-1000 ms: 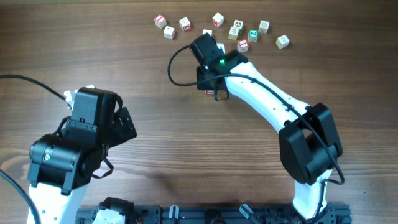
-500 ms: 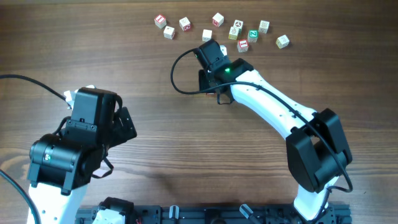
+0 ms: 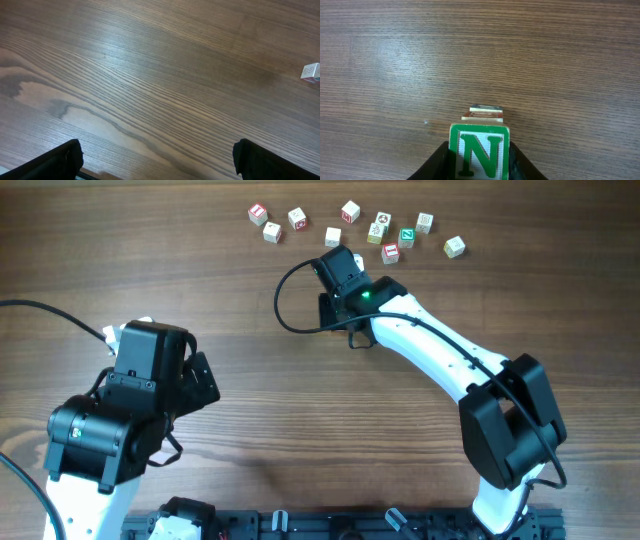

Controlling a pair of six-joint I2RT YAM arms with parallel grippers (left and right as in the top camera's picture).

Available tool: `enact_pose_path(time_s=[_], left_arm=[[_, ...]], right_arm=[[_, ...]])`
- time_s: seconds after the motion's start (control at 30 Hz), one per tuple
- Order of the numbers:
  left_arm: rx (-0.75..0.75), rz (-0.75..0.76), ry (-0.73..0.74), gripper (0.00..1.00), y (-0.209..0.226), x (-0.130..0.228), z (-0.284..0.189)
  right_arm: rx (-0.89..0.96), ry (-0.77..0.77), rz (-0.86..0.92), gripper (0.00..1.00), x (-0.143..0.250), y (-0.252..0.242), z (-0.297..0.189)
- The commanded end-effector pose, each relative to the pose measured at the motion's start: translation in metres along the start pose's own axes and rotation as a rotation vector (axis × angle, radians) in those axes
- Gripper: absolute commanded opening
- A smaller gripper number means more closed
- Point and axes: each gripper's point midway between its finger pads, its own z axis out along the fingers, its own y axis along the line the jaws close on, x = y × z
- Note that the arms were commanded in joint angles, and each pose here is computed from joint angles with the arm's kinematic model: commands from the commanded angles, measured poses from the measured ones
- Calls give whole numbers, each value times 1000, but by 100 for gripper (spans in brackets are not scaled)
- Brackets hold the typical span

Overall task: Form a tower
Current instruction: 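Lower the green N block onto the top of the stack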

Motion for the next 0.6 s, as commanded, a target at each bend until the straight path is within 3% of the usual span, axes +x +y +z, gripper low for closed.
enact_pose_path(time_s=[0.0,0.57], left_arm=[[-3,-12,4,100,1,1,1],[-3,-12,4,100,1,1,1]], right_arm=[[-20,-12,-12,4,-2,2,-8],[-25,-19,-18,6,0,2,-3]])
